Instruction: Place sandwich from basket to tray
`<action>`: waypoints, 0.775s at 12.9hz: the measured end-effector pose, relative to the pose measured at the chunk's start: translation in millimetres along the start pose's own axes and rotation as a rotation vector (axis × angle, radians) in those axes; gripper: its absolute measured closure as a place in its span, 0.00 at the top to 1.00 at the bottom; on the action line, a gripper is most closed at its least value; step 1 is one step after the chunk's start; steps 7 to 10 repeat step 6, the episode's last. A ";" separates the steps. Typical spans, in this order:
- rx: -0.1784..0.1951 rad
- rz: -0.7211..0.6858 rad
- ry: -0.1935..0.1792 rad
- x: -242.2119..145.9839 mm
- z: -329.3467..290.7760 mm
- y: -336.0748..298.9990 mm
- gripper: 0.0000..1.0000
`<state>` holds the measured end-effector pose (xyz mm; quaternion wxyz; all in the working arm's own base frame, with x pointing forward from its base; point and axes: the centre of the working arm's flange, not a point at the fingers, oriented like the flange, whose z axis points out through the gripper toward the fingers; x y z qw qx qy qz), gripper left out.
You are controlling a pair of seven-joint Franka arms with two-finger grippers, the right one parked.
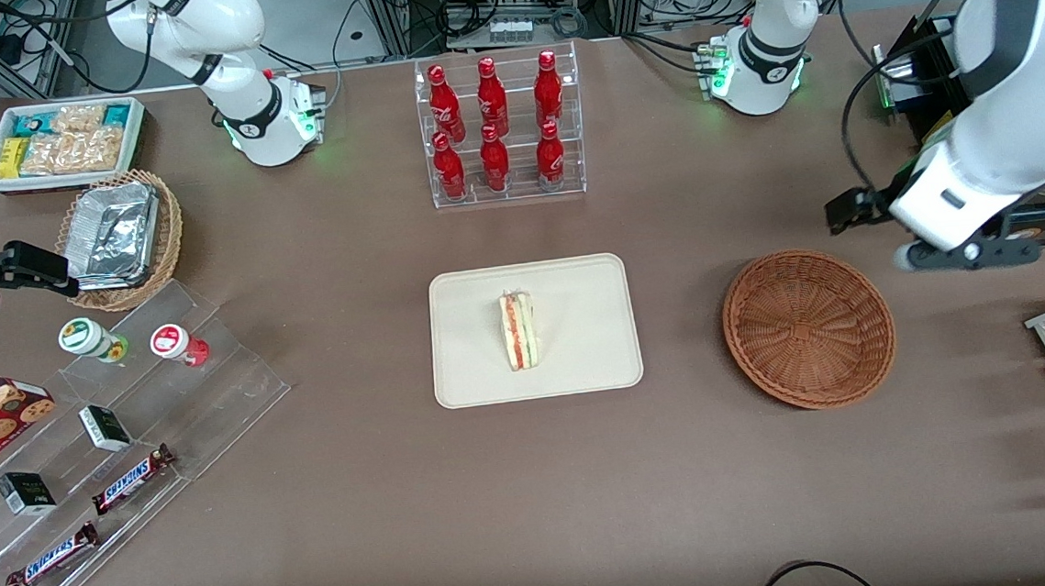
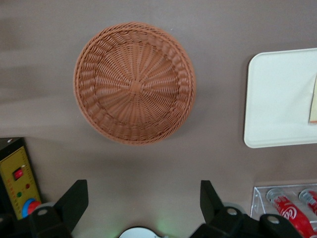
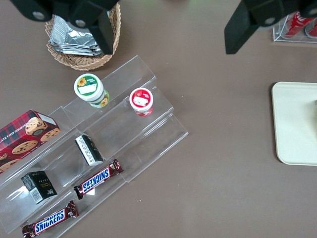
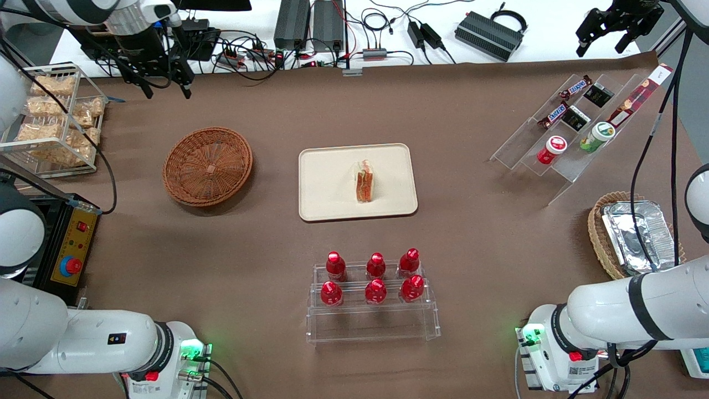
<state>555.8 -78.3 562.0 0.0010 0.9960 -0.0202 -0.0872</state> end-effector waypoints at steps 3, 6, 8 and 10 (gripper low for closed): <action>0.002 -0.016 -0.013 -19.9 -18.0 -15.4 1.00; 0.007 -0.018 -0.024 -37.1 -35.6 -16.5 1.00; 0.007 -0.018 -0.024 -37.1 -35.6 -16.5 1.00; 0.007 -0.018 -0.024 -37.1 -35.6 -16.5 1.00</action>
